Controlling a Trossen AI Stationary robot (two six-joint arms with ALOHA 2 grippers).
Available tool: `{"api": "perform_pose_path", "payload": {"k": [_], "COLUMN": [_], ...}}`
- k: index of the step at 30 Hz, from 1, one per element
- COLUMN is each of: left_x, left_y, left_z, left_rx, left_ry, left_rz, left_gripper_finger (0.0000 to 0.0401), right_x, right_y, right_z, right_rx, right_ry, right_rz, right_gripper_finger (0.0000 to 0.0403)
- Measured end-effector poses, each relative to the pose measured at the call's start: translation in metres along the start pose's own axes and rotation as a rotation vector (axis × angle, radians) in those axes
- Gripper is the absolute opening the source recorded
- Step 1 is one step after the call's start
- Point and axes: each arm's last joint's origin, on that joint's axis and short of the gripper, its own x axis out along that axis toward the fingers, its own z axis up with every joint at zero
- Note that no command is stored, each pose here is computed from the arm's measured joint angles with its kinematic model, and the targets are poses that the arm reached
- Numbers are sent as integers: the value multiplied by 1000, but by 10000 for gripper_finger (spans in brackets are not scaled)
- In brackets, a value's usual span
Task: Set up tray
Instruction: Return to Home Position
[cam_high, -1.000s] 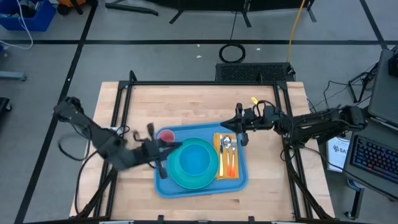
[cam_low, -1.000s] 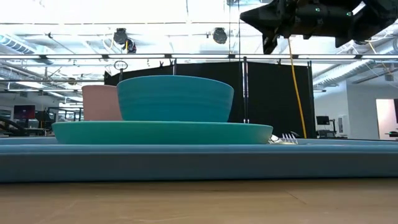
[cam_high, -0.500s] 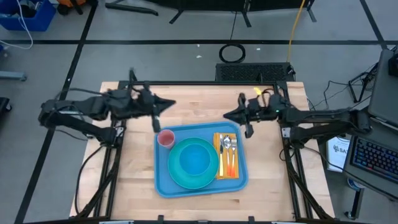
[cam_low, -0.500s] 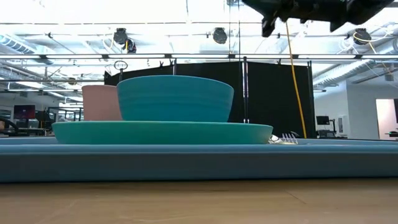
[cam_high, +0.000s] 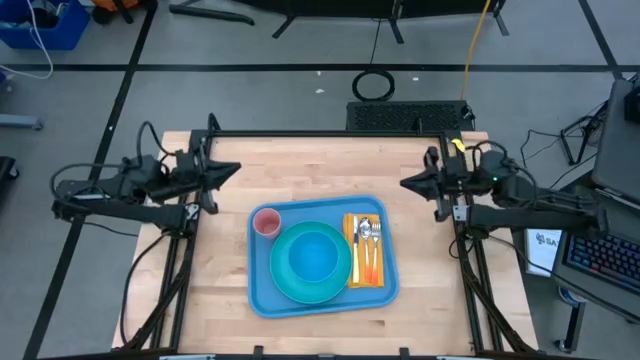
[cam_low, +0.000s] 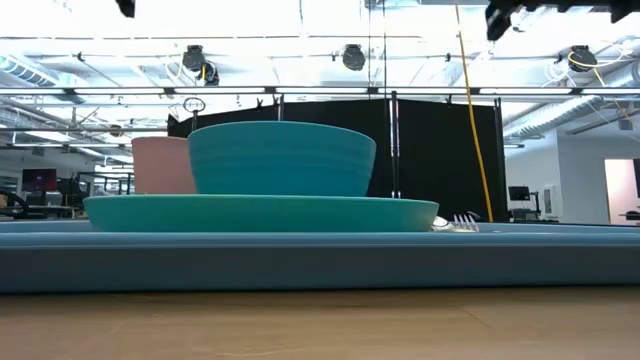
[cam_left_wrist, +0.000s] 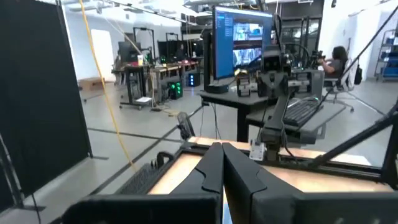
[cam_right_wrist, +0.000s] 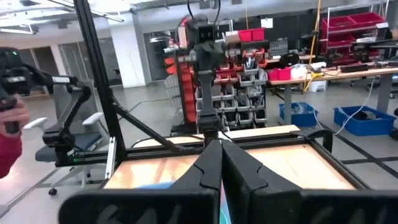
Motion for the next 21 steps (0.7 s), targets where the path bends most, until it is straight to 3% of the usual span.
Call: {"api": "perform_pose_path", "payload": {"k": [10, 21], "left_x": [-37, -62], "left_y": [11, 18], "left_z": [-38, -67], "left_rx": [-84, -92], "left_ry": [-57, -17], "left_rz": [14, 15], "left_gripper_finger": [8, 16], "right_x": [-39, -58], "right_y": [10, 9], "right_z": [-6, -49], "right_rx": [22, 26], "right_ry": [66, 41], "right_rz": [-10, -4], "right_gripper_finger": [0, 0]}}
